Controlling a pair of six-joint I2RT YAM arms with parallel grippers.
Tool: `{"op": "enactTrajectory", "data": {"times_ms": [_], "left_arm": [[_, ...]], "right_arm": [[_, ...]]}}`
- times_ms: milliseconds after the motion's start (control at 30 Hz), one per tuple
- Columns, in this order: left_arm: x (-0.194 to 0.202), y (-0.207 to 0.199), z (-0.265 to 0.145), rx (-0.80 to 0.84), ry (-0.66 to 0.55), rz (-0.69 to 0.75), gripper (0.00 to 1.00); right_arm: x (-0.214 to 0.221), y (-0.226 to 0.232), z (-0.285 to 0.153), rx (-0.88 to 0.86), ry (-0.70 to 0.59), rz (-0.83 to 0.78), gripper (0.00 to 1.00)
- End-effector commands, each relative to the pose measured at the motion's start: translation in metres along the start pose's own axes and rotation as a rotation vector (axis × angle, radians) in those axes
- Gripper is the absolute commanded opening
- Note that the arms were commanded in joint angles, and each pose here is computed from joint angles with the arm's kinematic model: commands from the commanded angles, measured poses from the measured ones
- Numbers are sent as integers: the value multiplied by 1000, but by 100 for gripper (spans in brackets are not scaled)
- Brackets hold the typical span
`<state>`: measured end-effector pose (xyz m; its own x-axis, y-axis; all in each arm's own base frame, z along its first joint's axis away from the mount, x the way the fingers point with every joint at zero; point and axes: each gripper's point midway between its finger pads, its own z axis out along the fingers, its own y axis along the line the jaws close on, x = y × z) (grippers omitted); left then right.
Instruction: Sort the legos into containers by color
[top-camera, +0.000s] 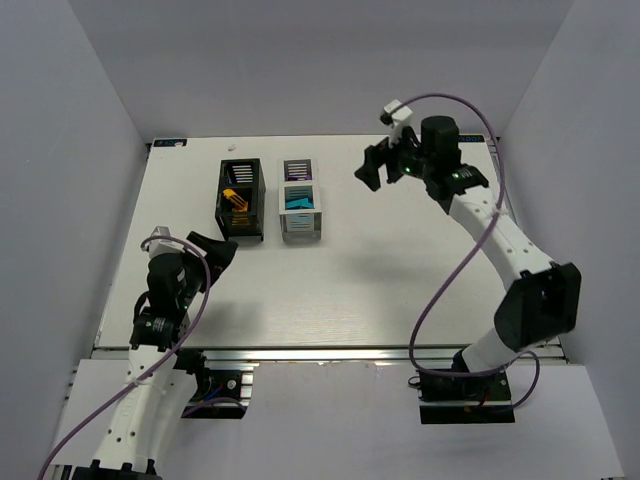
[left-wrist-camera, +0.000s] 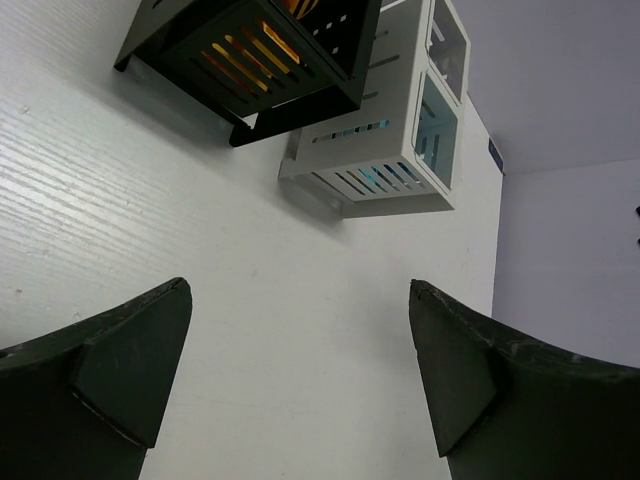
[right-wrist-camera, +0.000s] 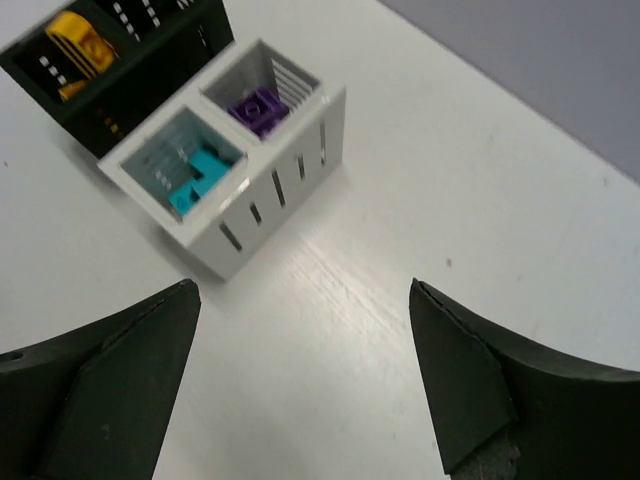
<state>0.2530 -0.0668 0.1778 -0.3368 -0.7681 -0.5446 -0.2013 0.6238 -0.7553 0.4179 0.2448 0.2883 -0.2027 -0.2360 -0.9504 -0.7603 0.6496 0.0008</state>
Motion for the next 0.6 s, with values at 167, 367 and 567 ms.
{"op": "enactTrajectory", "data": {"times_ms": [167, 367, 567], "left_arm": [[-9, -36, 5, 141, 9, 36, 98], [-9, -44, 8, 175, 22, 37, 98], [-10, -45, 5, 189, 8, 26, 98]], "right_arm": [[68, -3, -58, 135, 138, 76, 89], [112, -1, -78, 219, 217, 138, 89], [127, -16, -91, 364, 220, 184, 89]]}}
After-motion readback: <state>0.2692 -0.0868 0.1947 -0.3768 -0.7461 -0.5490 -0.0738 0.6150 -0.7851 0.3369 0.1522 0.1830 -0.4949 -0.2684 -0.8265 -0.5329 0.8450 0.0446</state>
